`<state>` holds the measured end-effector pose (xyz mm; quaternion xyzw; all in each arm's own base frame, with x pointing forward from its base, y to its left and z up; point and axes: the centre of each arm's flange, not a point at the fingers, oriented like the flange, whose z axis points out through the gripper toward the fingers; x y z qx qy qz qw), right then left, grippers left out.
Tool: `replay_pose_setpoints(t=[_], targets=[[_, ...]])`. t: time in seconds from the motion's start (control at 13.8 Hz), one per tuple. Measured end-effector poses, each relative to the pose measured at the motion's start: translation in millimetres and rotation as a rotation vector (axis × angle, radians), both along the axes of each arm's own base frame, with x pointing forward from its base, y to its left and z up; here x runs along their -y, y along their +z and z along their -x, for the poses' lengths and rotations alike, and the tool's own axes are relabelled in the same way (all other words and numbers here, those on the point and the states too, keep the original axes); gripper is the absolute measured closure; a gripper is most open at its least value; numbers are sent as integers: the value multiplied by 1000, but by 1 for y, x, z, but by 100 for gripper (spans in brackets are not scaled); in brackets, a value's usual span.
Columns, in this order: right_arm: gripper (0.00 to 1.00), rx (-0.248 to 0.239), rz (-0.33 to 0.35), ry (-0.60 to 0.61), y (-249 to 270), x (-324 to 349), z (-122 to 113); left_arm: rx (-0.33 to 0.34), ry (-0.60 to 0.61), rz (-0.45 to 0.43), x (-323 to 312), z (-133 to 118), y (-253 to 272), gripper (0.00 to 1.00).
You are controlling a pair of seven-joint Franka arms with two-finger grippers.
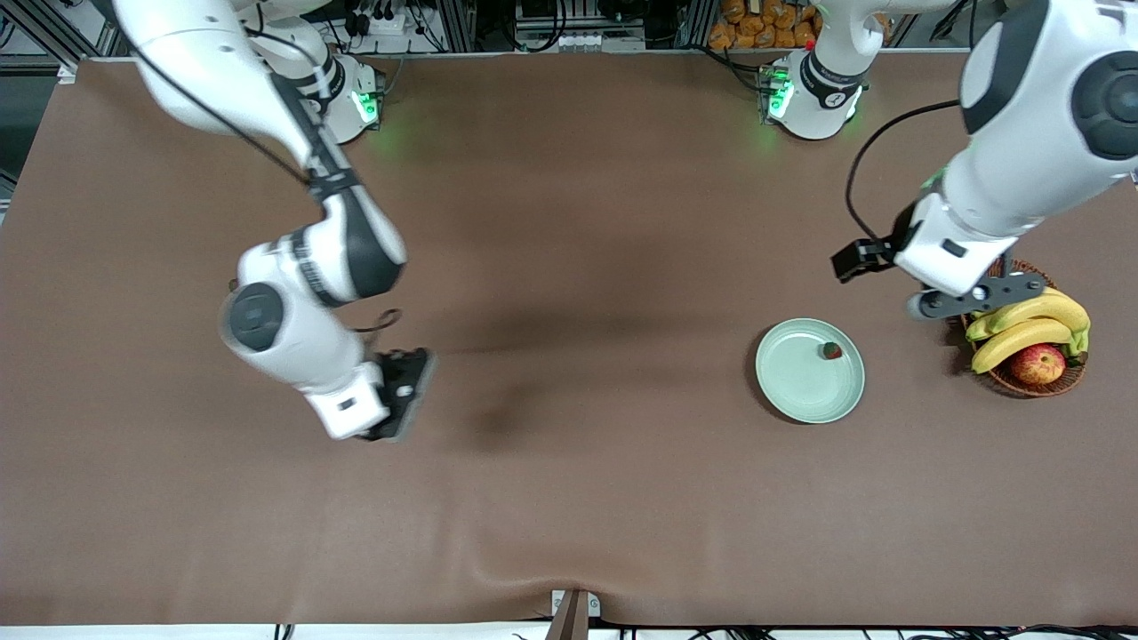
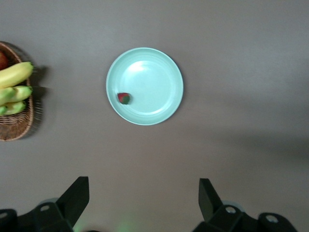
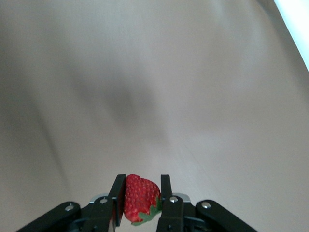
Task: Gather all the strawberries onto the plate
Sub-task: 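Carry the second strawberry with the right gripper toward the left gripper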
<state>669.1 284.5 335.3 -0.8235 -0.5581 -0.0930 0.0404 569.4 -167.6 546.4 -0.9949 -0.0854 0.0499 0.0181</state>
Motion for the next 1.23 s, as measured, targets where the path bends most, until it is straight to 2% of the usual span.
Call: replay_pose_setpoints(t=[0.29, 0.65, 0.87, 1.02, 1.23], targets=[[67, 23, -80, -160, -47, -108, 43, -11, 65, 15, 49, -5, -37, 0], [67, -11, -154, -346, -114, -202, 106, -45, 134, 22, 99, -8, -111, 0], [67, -28, -159, -399, -142, -213, 118, -46, 210, 23, 121, -5, -146, 0], [52, -26, -160, -412, -148, -213, 116, -35, 281, 36, 138, -5, -170, 0], [20, 1, -168, -427, -137, -207, 103, -22, 387, 62, 166, -5, -206, 0]])
